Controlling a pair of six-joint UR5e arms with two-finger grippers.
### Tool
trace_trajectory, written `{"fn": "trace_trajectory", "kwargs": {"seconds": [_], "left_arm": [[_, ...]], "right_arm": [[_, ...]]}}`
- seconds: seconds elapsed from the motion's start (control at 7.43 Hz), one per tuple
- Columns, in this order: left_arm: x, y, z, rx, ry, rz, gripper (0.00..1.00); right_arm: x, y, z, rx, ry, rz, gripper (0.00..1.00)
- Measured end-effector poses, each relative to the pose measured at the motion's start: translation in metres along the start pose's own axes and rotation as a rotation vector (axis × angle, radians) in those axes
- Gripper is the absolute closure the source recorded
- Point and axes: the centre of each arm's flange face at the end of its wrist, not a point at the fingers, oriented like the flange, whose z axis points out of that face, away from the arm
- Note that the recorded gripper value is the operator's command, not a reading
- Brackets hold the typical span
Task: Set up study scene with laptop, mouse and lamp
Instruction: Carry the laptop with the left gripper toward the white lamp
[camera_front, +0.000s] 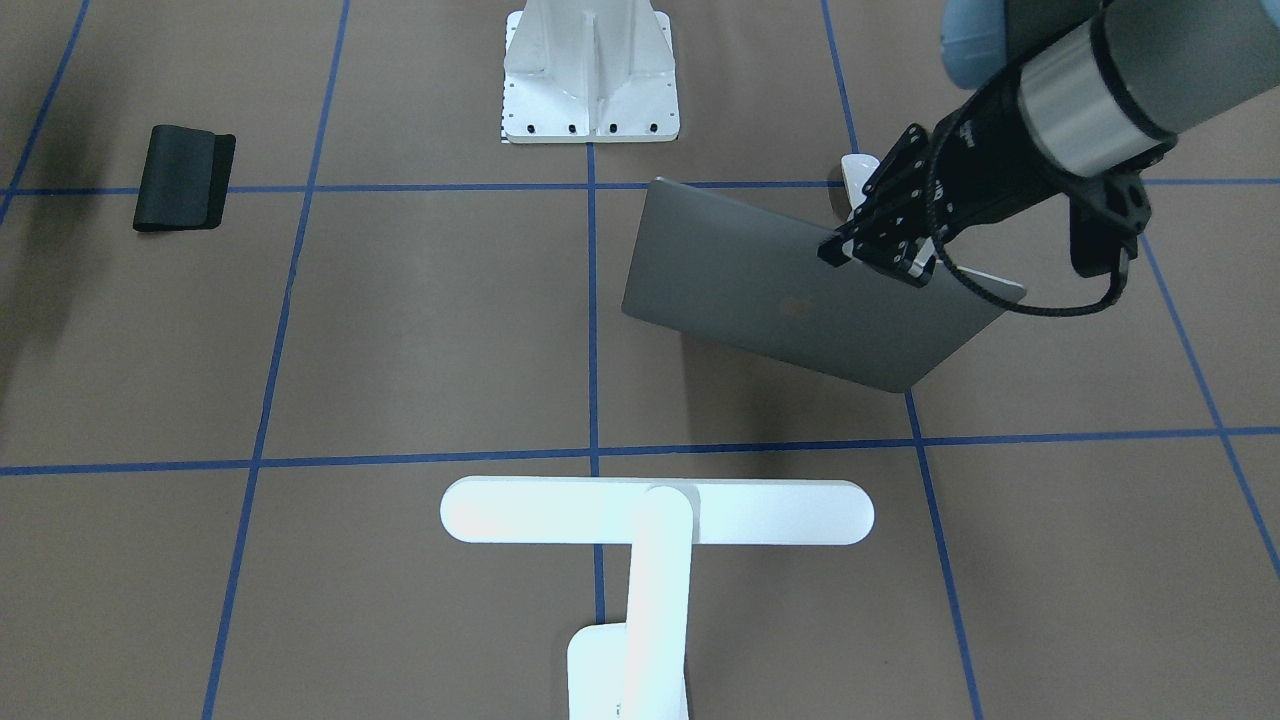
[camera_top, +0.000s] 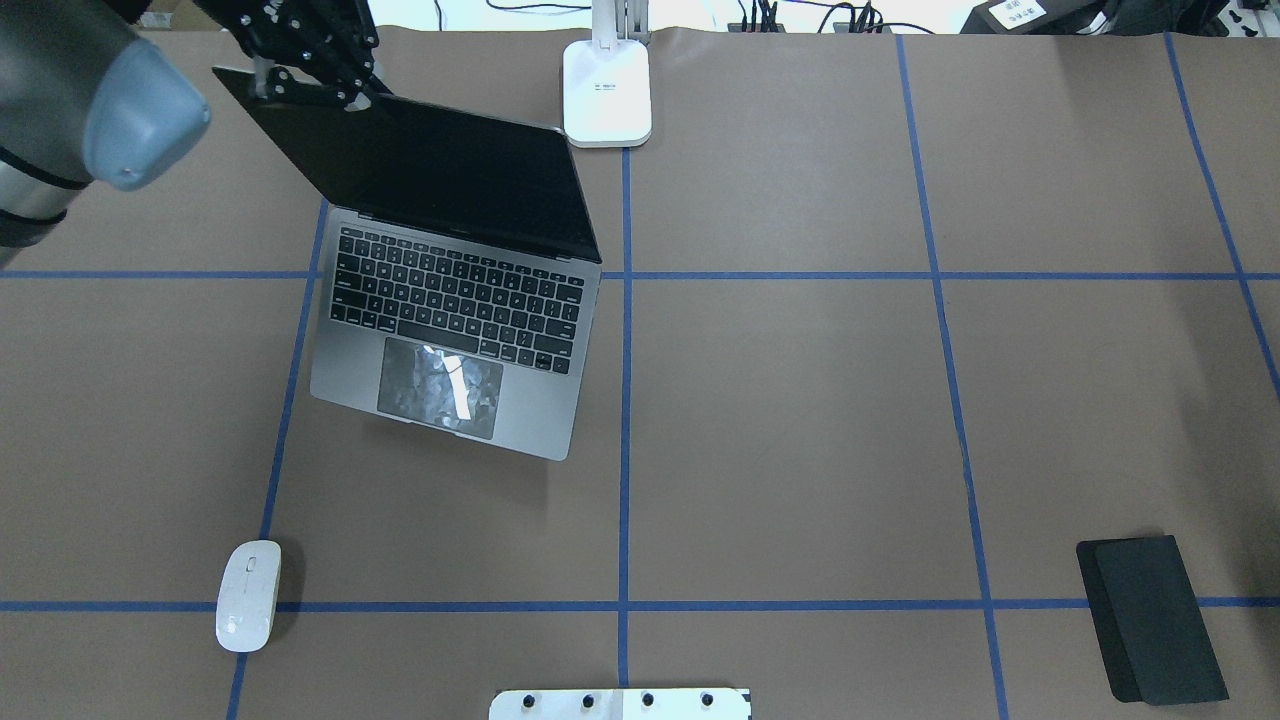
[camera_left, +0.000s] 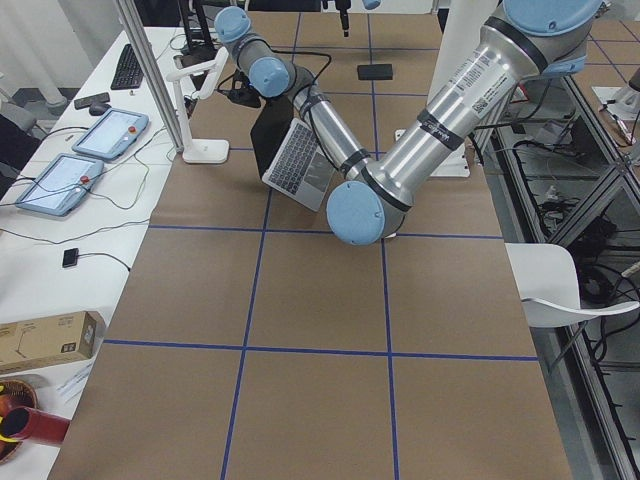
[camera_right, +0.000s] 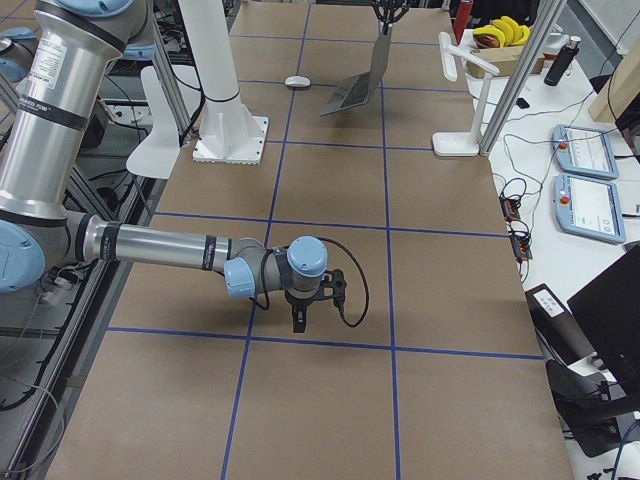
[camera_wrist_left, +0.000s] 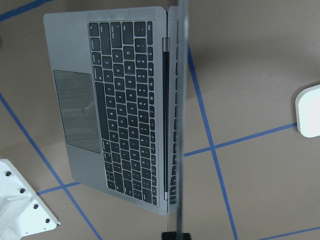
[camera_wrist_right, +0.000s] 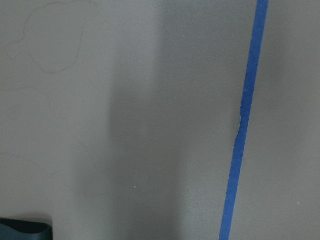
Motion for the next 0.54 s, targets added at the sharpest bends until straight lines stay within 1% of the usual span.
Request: {"fn": "trace_trajectory", "kwargs": {"seconds": [0.27, 0.54], "left_arm": [[0.030, 0.018, 0.033, 0.031, 0.065, -0.049, 1.00], [0.045, 0.030, 0.056, 0.076, 0.119, -0.063, 1.00]], "right_arm": [[0.002, 0.001, 0.001, -0.002, 0.001, 0.003, 0.00], [0.005, 0.002, 0.004, -0.008, 0.002, 0.009, 0.00]]}}
